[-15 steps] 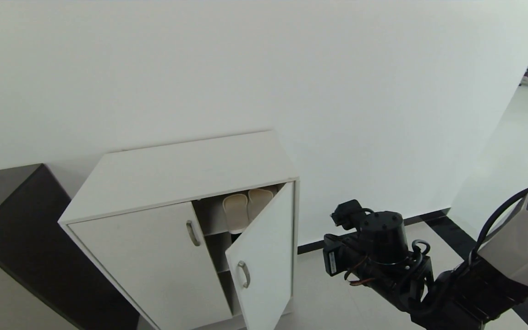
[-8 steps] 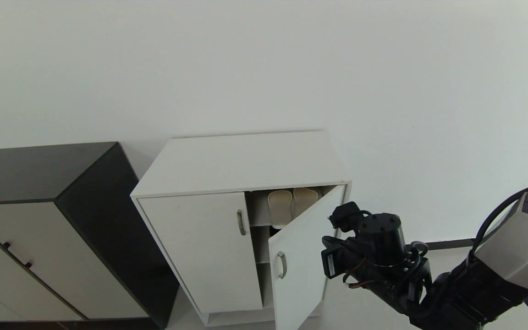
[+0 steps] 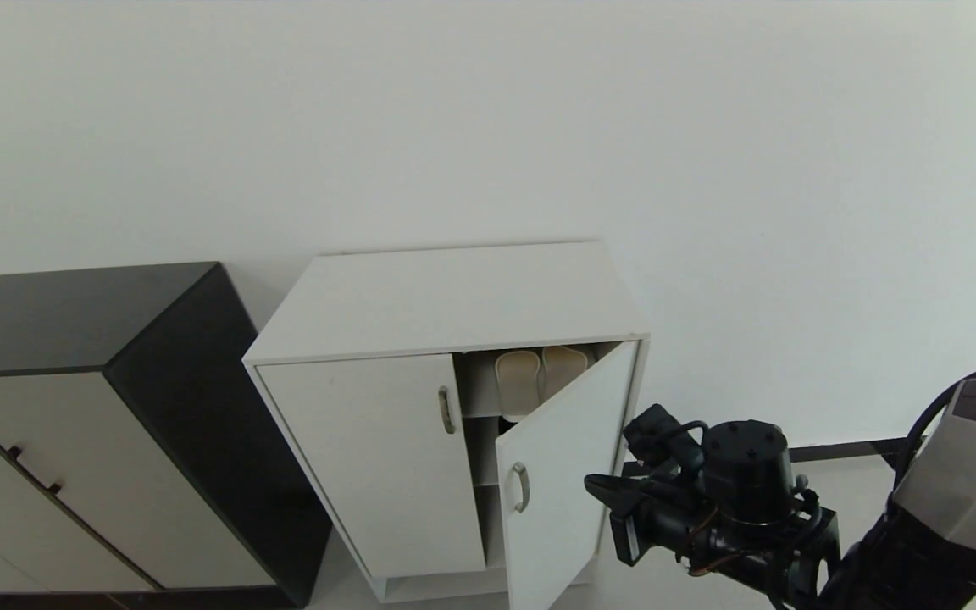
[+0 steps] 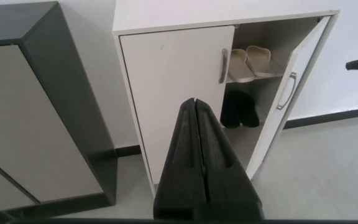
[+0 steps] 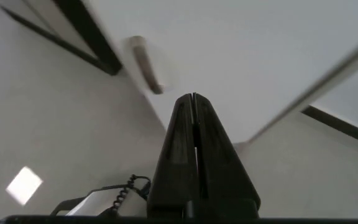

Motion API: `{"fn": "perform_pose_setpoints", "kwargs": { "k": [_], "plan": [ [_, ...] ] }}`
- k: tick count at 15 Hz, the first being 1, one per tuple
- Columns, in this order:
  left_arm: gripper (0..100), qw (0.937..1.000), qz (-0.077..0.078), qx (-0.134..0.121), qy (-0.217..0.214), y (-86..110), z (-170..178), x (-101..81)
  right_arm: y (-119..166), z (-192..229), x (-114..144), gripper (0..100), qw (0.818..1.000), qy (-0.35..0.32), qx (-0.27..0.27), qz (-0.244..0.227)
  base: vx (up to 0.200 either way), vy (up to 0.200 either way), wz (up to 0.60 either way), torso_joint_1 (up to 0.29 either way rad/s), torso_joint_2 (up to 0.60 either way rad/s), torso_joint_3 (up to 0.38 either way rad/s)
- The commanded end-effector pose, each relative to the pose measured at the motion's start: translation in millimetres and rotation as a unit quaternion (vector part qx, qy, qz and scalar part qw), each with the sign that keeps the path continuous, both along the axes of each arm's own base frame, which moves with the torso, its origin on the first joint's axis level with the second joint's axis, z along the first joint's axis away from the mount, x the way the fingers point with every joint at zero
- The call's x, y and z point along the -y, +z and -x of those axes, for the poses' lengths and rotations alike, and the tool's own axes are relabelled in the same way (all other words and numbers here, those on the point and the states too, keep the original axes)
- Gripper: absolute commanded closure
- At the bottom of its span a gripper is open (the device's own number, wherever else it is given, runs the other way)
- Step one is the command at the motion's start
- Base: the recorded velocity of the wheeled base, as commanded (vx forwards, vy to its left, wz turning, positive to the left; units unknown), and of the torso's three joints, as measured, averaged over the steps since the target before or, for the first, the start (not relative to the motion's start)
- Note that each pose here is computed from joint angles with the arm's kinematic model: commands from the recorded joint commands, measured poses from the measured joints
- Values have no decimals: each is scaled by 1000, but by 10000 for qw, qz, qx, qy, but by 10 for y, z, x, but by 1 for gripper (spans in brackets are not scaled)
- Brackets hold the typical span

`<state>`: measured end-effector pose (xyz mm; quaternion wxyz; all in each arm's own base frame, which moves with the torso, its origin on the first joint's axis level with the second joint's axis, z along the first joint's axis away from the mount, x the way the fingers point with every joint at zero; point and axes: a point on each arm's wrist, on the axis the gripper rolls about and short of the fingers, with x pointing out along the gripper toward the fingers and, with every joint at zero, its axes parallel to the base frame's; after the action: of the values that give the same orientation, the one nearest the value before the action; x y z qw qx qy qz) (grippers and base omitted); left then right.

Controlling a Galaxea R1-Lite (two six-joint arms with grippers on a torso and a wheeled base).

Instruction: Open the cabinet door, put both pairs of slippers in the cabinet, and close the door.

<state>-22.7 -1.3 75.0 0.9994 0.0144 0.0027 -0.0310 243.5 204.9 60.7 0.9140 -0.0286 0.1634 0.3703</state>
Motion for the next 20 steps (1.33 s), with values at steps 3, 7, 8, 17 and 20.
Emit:
{"fn": "perform_pose_setpoints", "kwargs": {
  "k": [3,7,8,17,20],
  "plan": [
    [100,10000,-1,1,3,0,0,0,-129,54,193,100,9991,395,-89,83,0,0,0,0,0,0],
    [100,10000,-1,1,3,0,0,0,-261,-23,267,100,9992,253,-258,197,150,0,0,-3,2,5],
    [100,10000,-1,1,-5,0,0,0,-297,-46,290,100,9989,299,-314,182,200,0,0,-7,-2,2],
    [100,10000,-1,1,-5,0,0,0,-409,-160,242,100,9991,392,-137,120,44,0,0,3,2,0],
    [100,10000,-1,1,3,0,0,0,-432,-274,207,100,9996,235,-81,95,0,0,0,0,0,0]
  ]
}}
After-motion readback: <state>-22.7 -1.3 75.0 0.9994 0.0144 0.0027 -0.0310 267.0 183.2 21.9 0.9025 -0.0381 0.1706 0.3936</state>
